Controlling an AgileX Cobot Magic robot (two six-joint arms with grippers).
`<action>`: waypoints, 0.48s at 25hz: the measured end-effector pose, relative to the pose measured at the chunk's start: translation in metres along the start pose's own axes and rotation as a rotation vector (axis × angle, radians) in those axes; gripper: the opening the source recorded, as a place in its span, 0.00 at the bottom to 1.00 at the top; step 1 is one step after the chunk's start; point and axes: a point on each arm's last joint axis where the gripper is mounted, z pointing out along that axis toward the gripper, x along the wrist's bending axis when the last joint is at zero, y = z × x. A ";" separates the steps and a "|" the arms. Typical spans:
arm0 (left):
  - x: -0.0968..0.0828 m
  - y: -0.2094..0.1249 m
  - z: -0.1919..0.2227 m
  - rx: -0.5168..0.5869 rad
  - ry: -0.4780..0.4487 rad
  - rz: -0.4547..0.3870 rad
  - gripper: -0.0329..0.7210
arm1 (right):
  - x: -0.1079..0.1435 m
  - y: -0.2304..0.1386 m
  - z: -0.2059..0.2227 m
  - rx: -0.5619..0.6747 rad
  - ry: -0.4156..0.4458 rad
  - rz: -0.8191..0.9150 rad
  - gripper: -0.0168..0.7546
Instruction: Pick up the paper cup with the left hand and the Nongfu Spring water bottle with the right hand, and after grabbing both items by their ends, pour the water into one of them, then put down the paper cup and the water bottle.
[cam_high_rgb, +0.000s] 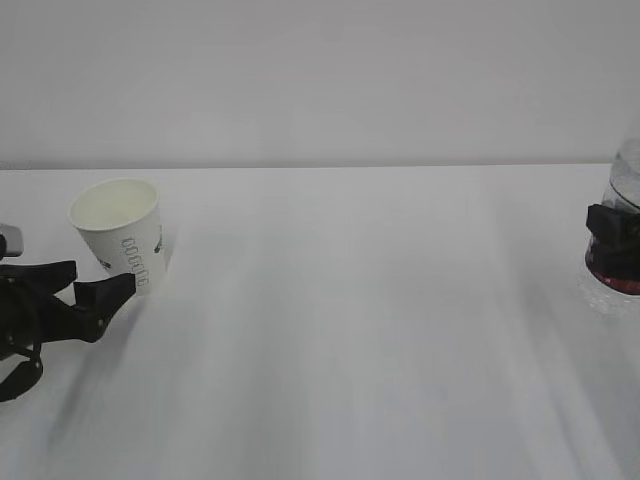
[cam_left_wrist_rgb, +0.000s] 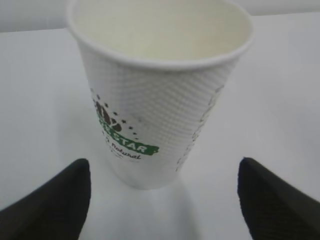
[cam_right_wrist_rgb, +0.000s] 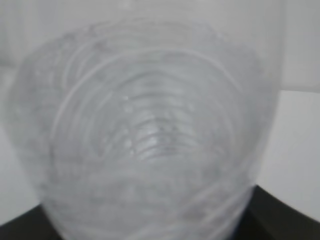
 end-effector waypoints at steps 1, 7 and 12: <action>0.000 -0.002 0.001 0.005 0.000 -0.002 0.96 | 0.000 0.001 0.000 -0.004 0.000 0.000 0.60; 0.005 -0.007 0.013 0.014 -0.002 -0.005 0.96 | 0.000 0.003 0.000 -0.030 -0.002 0.000 0.60; 0.008 -0.015 0.021 0.036 -0.001 -0.013 0.96 | 0.000 0.003 0.000 -0.034 -0.002 0.000 0.60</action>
